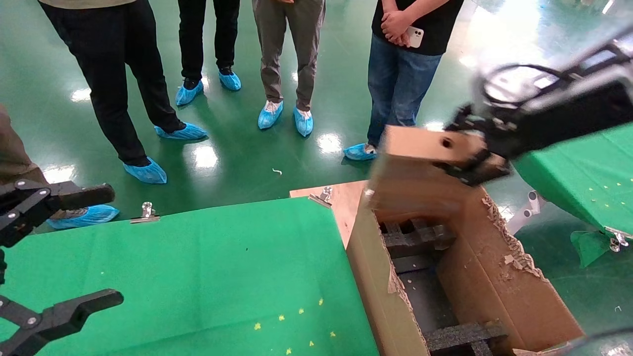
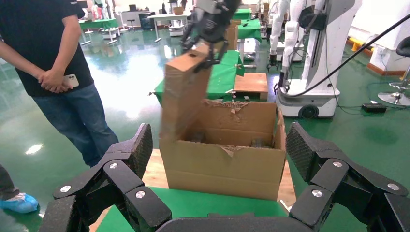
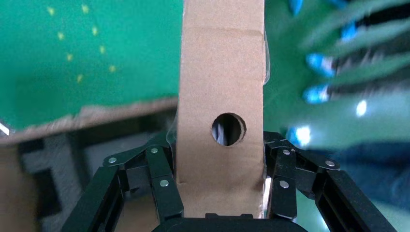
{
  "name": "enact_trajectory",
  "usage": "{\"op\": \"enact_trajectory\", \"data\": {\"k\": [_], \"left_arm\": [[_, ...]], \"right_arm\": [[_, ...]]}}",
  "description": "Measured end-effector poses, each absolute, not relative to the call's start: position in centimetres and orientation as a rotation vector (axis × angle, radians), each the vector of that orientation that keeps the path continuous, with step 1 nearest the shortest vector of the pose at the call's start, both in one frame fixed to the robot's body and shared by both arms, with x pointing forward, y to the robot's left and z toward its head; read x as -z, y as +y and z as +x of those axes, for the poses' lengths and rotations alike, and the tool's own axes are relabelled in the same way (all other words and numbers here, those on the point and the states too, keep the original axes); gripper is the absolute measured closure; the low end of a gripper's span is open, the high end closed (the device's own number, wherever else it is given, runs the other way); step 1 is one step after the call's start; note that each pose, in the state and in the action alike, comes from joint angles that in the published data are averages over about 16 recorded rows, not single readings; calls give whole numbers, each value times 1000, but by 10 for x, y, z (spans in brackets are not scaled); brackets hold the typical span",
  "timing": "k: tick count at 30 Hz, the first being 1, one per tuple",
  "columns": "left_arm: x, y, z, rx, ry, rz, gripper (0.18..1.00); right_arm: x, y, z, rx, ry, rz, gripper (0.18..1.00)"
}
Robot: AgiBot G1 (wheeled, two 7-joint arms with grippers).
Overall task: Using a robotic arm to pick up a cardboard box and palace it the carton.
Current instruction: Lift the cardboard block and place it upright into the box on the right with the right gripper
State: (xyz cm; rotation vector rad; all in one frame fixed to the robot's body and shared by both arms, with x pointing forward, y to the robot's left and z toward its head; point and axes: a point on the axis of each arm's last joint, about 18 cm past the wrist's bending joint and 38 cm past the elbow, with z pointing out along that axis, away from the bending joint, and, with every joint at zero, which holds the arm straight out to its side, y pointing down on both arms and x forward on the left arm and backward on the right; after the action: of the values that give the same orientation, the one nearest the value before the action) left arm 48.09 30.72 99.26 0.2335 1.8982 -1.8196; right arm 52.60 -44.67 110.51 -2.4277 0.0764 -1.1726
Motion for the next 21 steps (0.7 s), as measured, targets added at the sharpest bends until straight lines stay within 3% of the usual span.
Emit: {"op": "enact_trajectory", "data": {"k": [10, 21], "left_arm": [[-993, 307, 481, 1820, 1898, 234, 183], [-993, 307, 481, 1820, 1898, 233, 183]], "right_arm": [[-1058, -493, 501, 1133, 314, -2441, 837], [-1023, -507, 497, 1090, 445, -2427, 840]]}}
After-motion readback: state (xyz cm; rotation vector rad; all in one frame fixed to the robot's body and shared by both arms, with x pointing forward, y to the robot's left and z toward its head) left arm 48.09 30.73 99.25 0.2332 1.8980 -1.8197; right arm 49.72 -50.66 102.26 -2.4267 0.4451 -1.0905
